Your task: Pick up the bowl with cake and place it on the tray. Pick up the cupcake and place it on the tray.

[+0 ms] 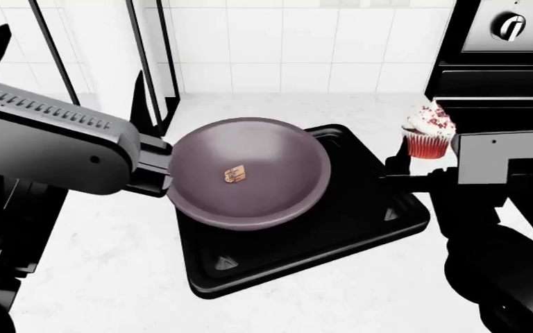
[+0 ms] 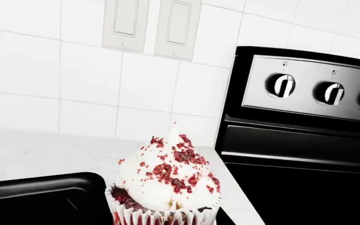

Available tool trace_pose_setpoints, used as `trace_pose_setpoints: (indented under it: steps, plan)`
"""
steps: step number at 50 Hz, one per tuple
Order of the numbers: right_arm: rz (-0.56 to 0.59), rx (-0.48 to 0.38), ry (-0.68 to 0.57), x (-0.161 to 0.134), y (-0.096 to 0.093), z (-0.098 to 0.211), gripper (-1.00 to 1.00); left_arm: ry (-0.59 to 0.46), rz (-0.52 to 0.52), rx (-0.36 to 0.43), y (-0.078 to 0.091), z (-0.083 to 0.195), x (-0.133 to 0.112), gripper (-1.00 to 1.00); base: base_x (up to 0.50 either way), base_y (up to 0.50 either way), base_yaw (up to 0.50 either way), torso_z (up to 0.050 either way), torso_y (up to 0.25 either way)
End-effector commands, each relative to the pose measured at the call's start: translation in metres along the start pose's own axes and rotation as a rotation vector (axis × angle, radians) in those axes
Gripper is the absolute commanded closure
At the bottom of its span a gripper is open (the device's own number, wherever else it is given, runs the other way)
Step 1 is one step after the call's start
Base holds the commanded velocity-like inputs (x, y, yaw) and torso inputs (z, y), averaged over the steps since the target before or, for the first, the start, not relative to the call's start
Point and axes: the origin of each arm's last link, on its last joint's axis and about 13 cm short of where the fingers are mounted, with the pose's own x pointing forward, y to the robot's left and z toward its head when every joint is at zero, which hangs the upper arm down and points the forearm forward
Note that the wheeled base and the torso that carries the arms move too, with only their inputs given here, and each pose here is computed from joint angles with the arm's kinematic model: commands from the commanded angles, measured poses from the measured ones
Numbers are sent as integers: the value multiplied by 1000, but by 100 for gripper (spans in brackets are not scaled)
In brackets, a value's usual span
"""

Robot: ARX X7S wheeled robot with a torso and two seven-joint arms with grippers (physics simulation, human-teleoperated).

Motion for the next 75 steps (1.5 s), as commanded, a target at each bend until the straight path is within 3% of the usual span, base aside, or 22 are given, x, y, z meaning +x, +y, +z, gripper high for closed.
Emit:
trace_pose_setpoints:
  steps: [1,32,75]
  plan:
    - [48,-42,-10,0,6,-7,100,6,1,-14,0,-3,1,-100,0,0,0,0,0]
    - [104,-51,-48,4,23,-49,100,21,-12,-19,-3,-8,5,-100,0,0,0,0,0]
    - [230,-35,53,-2,33,-53,100,25,-3,-30,-2,-12,5,-100,0,0,0,0,0]
